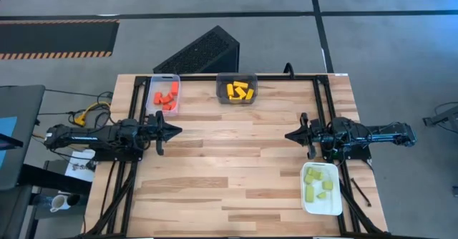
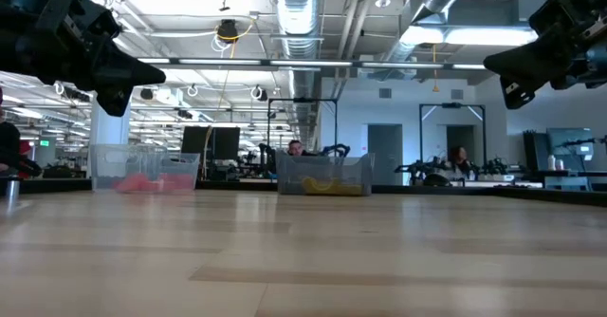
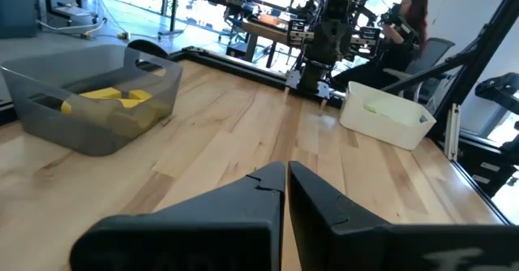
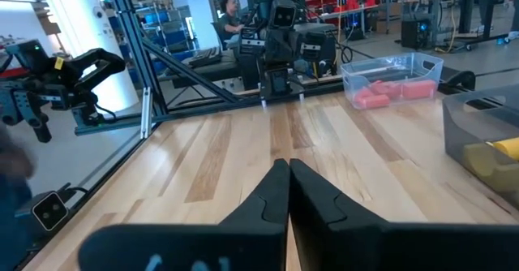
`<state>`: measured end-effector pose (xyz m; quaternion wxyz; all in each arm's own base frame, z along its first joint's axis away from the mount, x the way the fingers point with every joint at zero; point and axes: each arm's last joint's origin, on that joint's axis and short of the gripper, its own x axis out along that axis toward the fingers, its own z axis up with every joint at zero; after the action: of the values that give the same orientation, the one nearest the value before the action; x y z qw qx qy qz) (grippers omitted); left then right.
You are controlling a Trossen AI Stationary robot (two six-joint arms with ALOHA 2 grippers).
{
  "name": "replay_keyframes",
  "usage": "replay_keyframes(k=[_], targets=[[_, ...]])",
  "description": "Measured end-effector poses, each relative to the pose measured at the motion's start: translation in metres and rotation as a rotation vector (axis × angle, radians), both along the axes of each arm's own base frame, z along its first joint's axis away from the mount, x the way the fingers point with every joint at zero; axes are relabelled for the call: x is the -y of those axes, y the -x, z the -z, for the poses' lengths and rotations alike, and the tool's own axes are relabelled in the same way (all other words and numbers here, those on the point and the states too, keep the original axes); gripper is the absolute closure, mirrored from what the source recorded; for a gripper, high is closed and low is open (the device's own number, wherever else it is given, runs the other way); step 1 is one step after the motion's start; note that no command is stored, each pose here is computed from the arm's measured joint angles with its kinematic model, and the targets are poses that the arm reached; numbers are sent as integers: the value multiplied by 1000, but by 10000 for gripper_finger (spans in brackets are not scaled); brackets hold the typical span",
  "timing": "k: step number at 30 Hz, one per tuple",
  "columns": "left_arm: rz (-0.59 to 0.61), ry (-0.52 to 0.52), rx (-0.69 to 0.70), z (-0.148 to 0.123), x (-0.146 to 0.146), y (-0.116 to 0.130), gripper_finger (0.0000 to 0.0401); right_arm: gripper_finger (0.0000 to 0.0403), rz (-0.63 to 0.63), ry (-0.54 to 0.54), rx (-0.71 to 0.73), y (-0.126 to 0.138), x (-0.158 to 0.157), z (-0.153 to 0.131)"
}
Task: Sort & place blocks by color
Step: Return to Home Position
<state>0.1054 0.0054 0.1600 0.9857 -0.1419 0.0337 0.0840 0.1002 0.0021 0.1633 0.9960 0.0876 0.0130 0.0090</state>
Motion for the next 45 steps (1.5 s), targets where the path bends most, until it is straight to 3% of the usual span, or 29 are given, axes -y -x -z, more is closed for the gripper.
replay_keyframes(k=[45], targets=[[55,-1,-1,0,7,0,401,376,-2,0,-2,0,0,0]])
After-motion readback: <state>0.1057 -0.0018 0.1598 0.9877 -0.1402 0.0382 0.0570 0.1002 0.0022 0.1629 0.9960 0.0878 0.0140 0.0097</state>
